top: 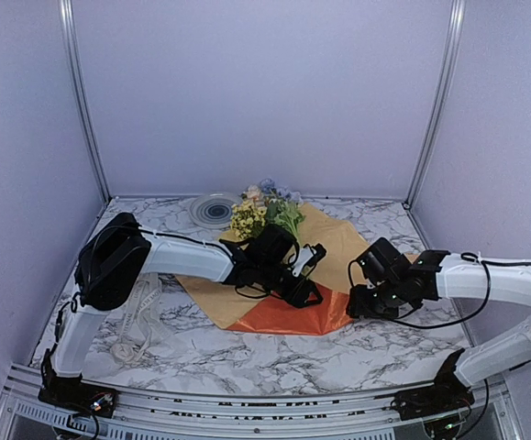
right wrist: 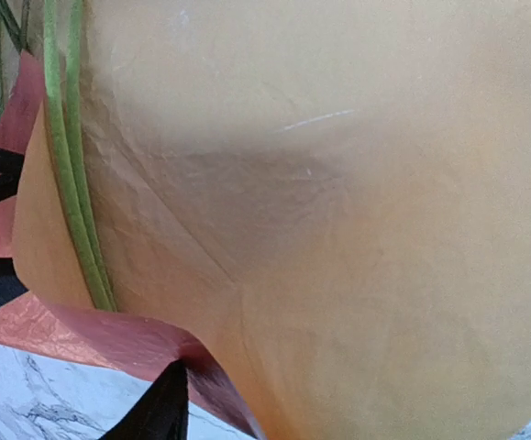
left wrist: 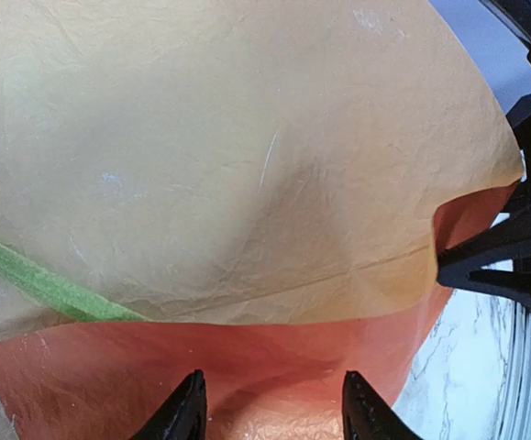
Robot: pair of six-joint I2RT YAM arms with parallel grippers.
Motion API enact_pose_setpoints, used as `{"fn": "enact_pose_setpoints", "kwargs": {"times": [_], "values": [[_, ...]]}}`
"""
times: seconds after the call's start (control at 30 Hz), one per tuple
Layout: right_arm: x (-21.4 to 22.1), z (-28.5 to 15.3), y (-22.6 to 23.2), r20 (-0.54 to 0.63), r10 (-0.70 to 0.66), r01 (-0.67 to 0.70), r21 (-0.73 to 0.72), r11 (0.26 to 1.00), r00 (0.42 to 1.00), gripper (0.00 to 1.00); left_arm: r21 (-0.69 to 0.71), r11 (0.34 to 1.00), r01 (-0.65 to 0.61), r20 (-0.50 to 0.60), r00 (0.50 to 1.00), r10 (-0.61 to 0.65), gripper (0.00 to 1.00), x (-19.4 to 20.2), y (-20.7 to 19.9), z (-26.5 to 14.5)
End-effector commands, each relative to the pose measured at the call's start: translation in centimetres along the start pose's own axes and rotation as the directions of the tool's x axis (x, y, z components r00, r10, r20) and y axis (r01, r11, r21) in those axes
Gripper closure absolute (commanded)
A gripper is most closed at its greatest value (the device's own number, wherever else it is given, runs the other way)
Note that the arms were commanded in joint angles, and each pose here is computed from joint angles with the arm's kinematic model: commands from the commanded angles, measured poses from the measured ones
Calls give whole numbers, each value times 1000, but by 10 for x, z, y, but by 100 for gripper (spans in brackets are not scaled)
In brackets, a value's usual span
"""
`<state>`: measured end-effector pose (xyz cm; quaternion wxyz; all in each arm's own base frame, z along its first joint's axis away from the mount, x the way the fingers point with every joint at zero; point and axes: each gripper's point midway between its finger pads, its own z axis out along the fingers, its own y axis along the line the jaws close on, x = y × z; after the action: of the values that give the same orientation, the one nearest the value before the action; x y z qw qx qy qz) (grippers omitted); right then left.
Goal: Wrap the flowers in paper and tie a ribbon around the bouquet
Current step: Pick up the one-fourth-folded wrapping paper from the center of the board.
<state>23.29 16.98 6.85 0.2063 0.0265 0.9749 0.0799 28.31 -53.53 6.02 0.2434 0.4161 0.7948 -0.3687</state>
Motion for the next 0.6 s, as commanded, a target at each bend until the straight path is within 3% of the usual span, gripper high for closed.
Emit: {"fn": "enact_pose_setpoints", "kwargs": {"times": [0.0,0.07,0.13,0.33,0.57], "values": [[15,-6,14,-33,70,-75,-153,985,997,37,-45,998,-34,-34,999,33,49,9,6,11],[21,-3,22,-42,103,-110,-220,969,994,26,-68,997,-36,-40,999,33,49,9,9,14],[23,1,17,-41,144,-149,-209,967,989,21,-95,994,-50,-51,998,45,47,10,11,17],[14,8,5,25,217,-210,-163,964,976,21,-147,983,-111,-41,994,106,44,1,-1,16],[12,13,-8,45,255,-250,-96,964,966,28,-128,974,-189,-48,982,184,43,-2,-25,23]]}}
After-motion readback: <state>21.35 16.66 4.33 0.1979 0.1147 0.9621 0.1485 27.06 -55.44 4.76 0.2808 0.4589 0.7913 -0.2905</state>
